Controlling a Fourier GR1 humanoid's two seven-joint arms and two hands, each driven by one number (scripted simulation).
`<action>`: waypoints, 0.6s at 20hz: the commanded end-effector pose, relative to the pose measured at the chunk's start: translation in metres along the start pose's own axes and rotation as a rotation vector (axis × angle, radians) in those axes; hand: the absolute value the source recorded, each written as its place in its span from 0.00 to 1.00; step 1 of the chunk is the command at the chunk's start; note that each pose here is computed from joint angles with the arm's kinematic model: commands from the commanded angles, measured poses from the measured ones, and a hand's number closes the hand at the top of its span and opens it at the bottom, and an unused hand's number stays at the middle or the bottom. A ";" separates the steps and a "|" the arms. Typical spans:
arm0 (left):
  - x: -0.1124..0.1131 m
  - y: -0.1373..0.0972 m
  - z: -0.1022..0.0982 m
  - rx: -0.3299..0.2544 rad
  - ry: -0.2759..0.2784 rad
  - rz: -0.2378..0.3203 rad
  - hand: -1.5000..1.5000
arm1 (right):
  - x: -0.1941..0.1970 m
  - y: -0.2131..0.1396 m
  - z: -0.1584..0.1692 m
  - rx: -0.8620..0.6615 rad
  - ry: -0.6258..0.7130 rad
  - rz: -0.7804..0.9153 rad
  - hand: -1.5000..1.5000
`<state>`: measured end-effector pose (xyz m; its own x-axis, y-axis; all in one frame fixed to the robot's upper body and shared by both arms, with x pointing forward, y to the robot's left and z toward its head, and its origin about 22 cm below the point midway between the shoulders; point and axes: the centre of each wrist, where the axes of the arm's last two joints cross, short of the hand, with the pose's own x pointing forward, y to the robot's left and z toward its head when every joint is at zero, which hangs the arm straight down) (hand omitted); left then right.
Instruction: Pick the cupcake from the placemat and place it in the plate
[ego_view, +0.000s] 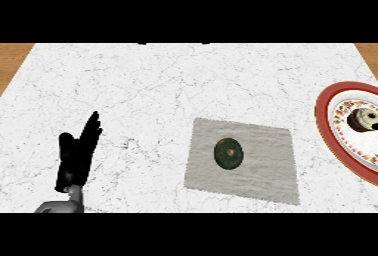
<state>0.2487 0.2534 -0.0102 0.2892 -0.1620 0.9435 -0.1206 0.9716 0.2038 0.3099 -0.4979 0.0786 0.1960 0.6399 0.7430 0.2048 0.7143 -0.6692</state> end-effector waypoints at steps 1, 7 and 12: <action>0.002 -0.008 0.006 -0.022 -0.008 0.018 0.50 | -0.010 -0.023 0.005 -0.111 -0.087 -0.270 0.00; -0.011 0.005 -0.002 -0.017 0.013 0.023 0.50 | -0.052 -0.039 0.036 -0.104 -0.068 -0.406 0.00; 0.011 0.013 -0.007 -0.008 -0.012 0.010 0.50 | -0.060 -0.043 0.045 -0.071 -0.113 -0.446 0.00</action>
<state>0.2498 0.2549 -0.0102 0.2870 -0.1522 0.9458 -0.1122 0.9752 0.1909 0.2590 -0.5465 0.0655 0.0040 0.3372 0.9414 0.3179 0.8922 -0.3209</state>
